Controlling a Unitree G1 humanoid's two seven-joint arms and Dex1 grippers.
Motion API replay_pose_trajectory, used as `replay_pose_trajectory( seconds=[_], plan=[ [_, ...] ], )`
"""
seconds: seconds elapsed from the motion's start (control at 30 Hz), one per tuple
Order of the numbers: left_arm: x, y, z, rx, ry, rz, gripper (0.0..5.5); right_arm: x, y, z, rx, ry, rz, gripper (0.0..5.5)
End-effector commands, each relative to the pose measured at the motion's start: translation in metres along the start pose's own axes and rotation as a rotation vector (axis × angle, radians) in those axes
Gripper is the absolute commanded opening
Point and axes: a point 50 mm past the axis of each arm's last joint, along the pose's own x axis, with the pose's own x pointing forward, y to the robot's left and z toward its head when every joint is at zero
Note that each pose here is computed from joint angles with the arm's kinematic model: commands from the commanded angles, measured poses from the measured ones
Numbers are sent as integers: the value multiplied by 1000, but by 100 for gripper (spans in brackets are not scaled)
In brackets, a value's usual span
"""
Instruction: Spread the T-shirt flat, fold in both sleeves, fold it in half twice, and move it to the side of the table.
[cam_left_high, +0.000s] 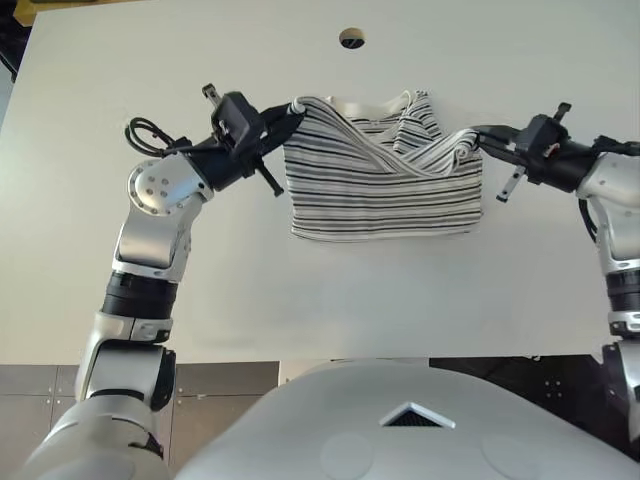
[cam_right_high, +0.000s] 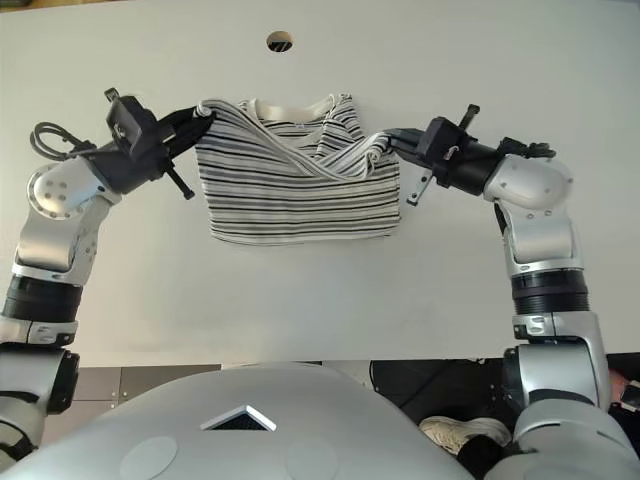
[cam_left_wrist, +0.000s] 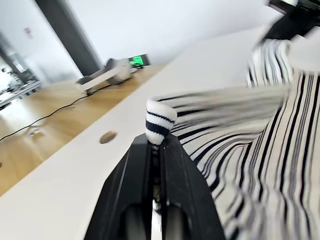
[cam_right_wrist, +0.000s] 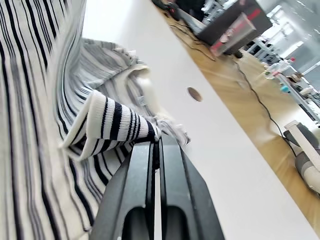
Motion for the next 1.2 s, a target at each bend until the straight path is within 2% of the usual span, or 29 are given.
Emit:
replay_pose_trajectory(
  seconds=[0.03,0.17,0.3,0.33,0.43,0.6,0.67,0.77,0.8,0.87,0.9,0.97,1.07,1.13,1.2],
  plan=[
    [14,17,-21,-79,77,73,13,24,-18,-8,47,50,-100,10],
    [21,29,-47,-121,193,130,13,44,-22,-17,141,64,-128,10],
    [28,32,-58,-163,224,149,13,56,-21,-23,231,69,-123,10],
    [30,34,-60,-181,233,159,10,59,-21,-26,269,75,-124,30],
    [32,38,-66,-234,264,190,62,65,-22,-32,363,99,-152,79],
    [23,54,-79,-442,344,367,153,67,-35,-42,609,145,-367,183],
    [21,56,-80,-503,327,380,153,67,-38,-42,640,138,-411,183],
    [21,58,-74,-497,255,357,153,70,-37,-33,509,73,-368,183],
    [22,59,-67,-441,194,326,153,72,-34,-27,430,33,-330,183],
    [25,50,-44,-165,44,196,153,74,-24,-13,189,-36,-230,183],
    [25,40,-33,-16,-5,129,153,75,-18,-8,75,-49,-184,183],
    [25,26,-23,151,-52,51,153,75,-10,-5,-57,-52,-130,183],
    [23,-28,2,626,-197,-264,153,78,5,-12,-319,76,-12,183],
    [19,-56,5,790,-254,-432,153,78,11,-18,-396,122,43,183],
    [15,-75,-4,884,-224,-571,153,77,21,-23,-454,147,125,183]
  ],
)
